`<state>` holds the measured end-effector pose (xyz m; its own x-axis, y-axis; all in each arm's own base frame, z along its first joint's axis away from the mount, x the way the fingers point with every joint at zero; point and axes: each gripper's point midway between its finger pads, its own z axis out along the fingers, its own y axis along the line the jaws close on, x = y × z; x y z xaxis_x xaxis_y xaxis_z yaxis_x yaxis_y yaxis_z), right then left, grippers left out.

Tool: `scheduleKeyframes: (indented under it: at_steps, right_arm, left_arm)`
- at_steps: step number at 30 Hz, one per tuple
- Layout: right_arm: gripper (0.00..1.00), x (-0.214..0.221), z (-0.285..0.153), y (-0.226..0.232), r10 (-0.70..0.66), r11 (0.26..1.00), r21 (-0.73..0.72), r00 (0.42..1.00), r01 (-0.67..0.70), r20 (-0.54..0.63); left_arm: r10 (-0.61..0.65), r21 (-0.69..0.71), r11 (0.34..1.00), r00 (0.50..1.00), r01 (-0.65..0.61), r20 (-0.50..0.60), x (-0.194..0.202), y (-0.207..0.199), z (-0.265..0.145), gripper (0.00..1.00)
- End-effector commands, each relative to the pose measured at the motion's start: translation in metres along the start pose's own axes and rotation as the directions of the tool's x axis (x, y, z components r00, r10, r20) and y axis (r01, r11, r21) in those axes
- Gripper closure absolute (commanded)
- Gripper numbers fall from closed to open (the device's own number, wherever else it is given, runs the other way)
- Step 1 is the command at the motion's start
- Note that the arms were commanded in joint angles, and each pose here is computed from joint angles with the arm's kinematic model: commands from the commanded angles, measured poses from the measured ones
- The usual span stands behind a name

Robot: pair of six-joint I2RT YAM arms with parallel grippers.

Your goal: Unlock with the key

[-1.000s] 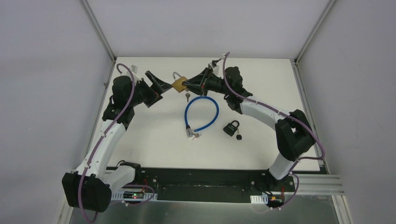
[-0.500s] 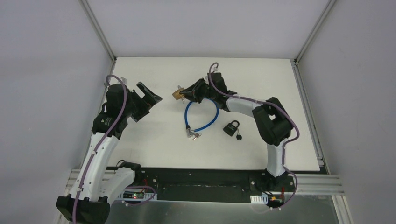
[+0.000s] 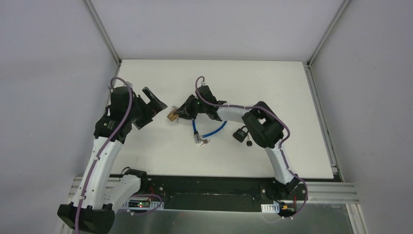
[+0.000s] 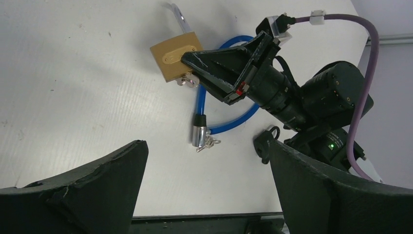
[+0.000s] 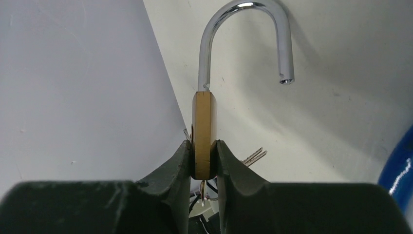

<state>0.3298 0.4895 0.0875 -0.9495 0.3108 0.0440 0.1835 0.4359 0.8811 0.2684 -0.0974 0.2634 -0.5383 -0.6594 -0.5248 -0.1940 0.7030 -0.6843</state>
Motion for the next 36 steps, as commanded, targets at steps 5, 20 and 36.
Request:
scheduleKeyframes:
  at_steps: [5, 20, 36]
  right_arm:
    - [0.88, -0.009, 0.026, 0.032, -0.074, 0.994, -0.074, 0.997, 0.074, 0.009]
    - [0.41, -0.052, 0.036, 0.014, -0.151, 0.988, 0.040, 0.989, 0.150, 0.009]
    - [0.28, -0.084, -0.126, -0.007, -0.505, 0.813, 0.418, 0.848, 0.406, 0.159]
  left_arm:
    - [0.039, -0.014, 0.999, 0.999, -0.039, 0.001, -0.006, -0.002, 0.002, 0.01]
    - [0.050, -0.055, 0.997, 0.999, -0.051, -0.016, -0.004, 0.006, 0.006, 0.01]
    - [0.047, -0.092, 0.994, 0.983, -0.064, -0.175, 0.019, 0.019, 0.035, 0.03]
